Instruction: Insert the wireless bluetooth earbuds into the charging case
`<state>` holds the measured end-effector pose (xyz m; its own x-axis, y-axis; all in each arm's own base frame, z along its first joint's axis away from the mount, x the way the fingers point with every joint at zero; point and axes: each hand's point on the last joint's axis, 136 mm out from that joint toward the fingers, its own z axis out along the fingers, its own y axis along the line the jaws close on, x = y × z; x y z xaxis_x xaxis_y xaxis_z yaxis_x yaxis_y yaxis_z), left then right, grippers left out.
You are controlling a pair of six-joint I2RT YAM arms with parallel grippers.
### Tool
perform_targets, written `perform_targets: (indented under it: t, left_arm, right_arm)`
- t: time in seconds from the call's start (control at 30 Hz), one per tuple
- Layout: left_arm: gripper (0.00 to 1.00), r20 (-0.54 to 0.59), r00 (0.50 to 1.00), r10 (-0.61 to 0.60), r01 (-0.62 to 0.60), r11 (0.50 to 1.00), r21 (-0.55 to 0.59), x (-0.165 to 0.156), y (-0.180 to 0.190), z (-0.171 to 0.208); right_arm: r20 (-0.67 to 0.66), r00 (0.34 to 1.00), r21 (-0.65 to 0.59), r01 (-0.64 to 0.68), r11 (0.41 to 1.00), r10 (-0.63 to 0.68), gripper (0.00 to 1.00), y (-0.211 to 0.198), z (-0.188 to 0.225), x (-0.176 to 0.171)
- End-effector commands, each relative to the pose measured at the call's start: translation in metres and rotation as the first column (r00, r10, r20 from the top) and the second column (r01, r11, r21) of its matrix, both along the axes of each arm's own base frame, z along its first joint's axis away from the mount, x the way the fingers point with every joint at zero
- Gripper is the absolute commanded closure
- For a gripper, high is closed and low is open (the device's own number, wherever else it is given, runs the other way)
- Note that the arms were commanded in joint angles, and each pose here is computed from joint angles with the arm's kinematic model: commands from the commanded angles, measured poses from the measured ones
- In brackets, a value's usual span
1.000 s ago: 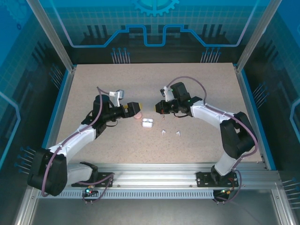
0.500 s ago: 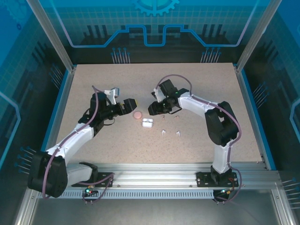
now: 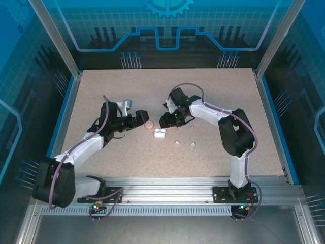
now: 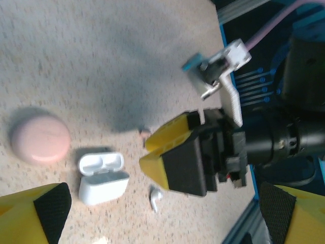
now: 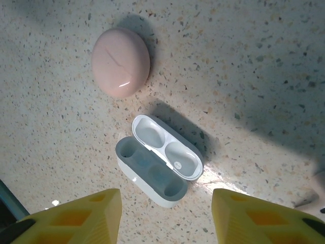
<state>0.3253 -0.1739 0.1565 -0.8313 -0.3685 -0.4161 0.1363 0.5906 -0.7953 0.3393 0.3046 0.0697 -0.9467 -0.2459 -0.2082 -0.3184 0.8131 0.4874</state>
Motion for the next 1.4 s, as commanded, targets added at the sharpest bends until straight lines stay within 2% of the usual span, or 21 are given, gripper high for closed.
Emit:
perform_targets:
  t: [0.0,0.27,0.5,0.83,1.07,1.37]
  left_arm:
    - [0.02,-0.109,0.990,-0.088,0.078,0.993,-0.087,-0.016,-0.013,-0.024]
    - [0.13,-0.185,0.970,-0.159,0.148,0.987,-0.070,-0.027,-0.031,-0.067]
    - [0.20,-0.198,0.961,-0.193,0.188,0.981,-0.043,-0.020,-0.046,-0.088]
    - [0.26,-0.195,0.961,-0.194,0.200,0.980,0.012,-0.006,-0.049,-0.105]
    - [0.29,-0.211,0.952,-0.220,0.232,0.972,0.034,-0.005,-0.056,-0.117]
    - [0.31,-0.166,0.947,-0.273,0.275,0.961,-0.011,-0.016,-0.069,-0.117]
  right_arm:
    - [-0.068,0.994,0.025,0.089,0.996,-0.087,0.50,-0.003,0.008,-0.003]
    - [-0.148,0.952,0.083,0.281,0.956,-0.267,0.53,-0.012,0.014,-0.014]
    - [-0.211,0.888,0.092,0.433,0.897,-0.407,0.62,-0.016,0.002,-0.016]
    - [-0.268,0.853,0.060,0.478,0.876,-0.447,0.75,-0.010,-0.017,-0.013]
    - [-0.285,0.843,0.016,0.481,0.877,-0.457,0.77,-0.005,-0.032,-0.012]
    - [-0.301,0.840,-0.019,0.468,0.883,-0.452,0.78,0.000,-0.047,-0.014]
